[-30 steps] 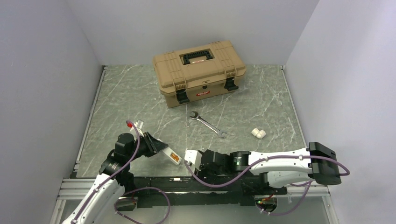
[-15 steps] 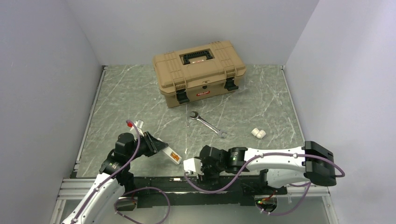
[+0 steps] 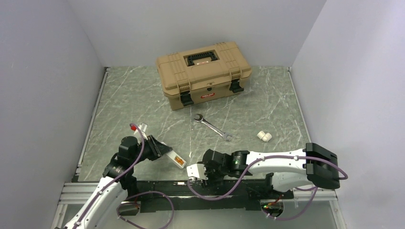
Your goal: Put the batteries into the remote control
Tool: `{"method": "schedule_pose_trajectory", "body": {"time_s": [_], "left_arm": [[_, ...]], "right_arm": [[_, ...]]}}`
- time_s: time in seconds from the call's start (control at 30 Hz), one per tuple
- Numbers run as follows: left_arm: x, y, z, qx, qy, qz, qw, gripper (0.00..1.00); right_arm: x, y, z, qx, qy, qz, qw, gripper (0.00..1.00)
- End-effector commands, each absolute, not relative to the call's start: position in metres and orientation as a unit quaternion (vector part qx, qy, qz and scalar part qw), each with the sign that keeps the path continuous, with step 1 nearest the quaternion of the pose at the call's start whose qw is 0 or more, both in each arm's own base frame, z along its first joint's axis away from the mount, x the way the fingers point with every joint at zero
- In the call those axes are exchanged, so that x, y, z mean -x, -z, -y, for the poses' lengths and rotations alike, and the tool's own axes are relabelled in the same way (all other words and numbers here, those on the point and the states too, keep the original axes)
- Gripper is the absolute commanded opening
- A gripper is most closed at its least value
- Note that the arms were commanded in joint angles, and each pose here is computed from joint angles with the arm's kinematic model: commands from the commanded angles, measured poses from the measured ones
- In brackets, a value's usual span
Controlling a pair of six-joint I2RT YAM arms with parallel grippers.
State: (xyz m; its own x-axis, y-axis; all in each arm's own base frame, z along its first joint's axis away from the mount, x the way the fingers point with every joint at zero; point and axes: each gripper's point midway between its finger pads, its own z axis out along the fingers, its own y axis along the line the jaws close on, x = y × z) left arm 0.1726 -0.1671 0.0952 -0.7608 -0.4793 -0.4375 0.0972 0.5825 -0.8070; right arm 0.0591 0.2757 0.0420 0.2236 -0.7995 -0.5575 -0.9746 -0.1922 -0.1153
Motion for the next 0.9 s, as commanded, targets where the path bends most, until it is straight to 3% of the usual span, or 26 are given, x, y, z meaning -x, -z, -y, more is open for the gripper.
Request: {"method": "schedule_pose_trajectory", "body": {"time_s": [0.0, 0.87], "left_arm": [[-0.178, -0.109, 0.171, 0.102, 0.461, -0.811, 0.345, 0.0], [-0.18, -0.107, 0.161, 0.103, 0.457, -0.811, 0.35, 0.0]], "right_arm": [[-0.064, -0.043, -0.284, 0.757, -0.187, -0.58, 0.236, 0.59], [-0.056, -0.016, -0.289, 0.773, -0.164, -0.596, 0.146, 0.5]]}}
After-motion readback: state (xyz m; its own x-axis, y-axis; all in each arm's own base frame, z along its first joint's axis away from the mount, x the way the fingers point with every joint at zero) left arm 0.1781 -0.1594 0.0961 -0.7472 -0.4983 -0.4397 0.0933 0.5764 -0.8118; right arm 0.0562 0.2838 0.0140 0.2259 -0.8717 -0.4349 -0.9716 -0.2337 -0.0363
